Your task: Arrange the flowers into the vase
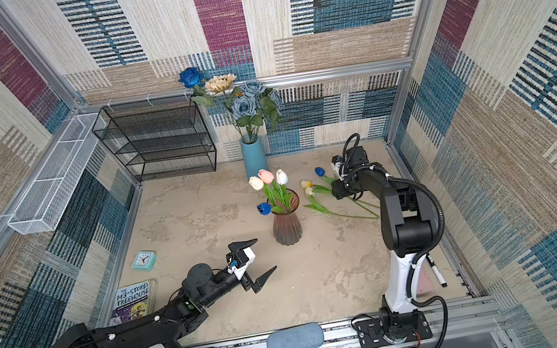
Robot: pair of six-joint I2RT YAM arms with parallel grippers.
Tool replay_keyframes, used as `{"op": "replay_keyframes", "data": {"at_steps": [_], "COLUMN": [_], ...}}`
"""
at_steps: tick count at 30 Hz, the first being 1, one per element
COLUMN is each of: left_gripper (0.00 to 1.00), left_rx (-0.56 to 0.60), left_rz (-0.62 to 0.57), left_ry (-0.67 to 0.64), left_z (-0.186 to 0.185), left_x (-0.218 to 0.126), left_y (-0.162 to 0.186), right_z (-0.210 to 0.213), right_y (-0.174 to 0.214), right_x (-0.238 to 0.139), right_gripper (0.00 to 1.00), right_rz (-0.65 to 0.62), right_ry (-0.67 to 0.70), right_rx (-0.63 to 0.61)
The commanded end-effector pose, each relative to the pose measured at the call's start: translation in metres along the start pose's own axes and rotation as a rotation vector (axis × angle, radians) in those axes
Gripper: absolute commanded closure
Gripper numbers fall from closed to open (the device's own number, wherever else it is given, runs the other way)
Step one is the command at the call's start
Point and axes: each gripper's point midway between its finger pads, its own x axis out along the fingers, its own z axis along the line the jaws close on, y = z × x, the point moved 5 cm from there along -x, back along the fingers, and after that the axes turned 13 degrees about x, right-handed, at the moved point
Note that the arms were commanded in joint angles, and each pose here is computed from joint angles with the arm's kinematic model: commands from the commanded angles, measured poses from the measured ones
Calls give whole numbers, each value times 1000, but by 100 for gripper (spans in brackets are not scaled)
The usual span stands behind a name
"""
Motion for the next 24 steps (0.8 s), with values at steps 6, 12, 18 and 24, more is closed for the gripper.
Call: {"op": "replay_keyframes", "data": {"at_steps": [6, 12, 18, 24], "left_gripper": [0, 0, 0, 0], "left_rx": [7, 19, 26, 29], "left_rz": [-28, -21, -14, -15], "left_ry": [20, 13, 5, 4], "left_z": [-1, -1, 0, 0], "left_x": [4, 2, 2, 1], "left_y": [-5, -5, -4, -4], "right_z": [19, 20, 22, 18], "right_y": [16, 21, 30, 42], "right_x": [-8, 6, 13, 22], "right_gripper": [32, 31, 31, 38], "right_rz": [31, 46, 64, 98], "right_ry": [-14, 17, 12, 28], "right_rx": [-216, -296, -339, -358]}}
